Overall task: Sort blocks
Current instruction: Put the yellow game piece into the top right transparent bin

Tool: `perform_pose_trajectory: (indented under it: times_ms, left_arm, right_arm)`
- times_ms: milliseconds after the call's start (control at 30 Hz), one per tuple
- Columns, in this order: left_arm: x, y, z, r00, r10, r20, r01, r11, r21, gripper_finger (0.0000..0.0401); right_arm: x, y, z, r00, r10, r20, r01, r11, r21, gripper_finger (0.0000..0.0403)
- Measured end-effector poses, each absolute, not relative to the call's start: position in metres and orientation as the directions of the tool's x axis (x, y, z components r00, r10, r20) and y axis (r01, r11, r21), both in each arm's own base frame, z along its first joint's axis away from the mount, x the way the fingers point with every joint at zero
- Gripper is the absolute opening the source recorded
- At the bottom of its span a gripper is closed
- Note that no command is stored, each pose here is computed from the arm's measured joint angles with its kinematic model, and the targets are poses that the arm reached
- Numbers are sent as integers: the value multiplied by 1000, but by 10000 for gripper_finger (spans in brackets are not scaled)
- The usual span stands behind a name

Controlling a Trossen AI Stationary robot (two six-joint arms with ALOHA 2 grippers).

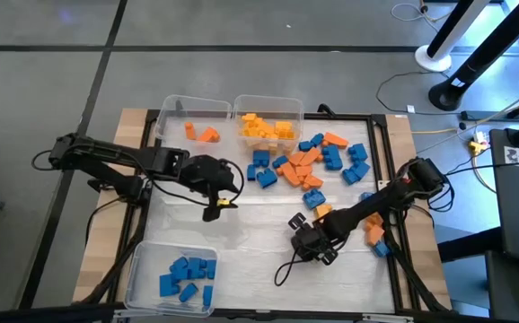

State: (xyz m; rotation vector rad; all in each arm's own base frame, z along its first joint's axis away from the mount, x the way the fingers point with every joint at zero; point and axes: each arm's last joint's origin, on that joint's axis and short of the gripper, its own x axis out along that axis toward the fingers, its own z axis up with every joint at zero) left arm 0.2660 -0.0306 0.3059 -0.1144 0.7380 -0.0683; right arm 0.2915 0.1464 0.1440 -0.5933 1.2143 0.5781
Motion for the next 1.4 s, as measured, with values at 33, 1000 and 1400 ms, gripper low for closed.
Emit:
perform_pose_trajectory:
  times_ms: [33, 1000, 1400]
  left_arm:
    - [265, -31, 305, 730, -103, -676, 13, 991, -136, 210]
    - [259, -23, 253, 685, 123, -718, -227, 973, -49, 210]
    - [260, -23, 250, 706, 120, -698, -229, 971, -65, 210]
  right_arm:
    - [293, 145, 143, 243, 101, -965, -690, 717, -99, 135]
    - [366, 81, 322, 508, -443, -739, -592, 444, -673, 162]
    - [375, -71, 338, 378, -603, -703, -476, 524, -706, 149]
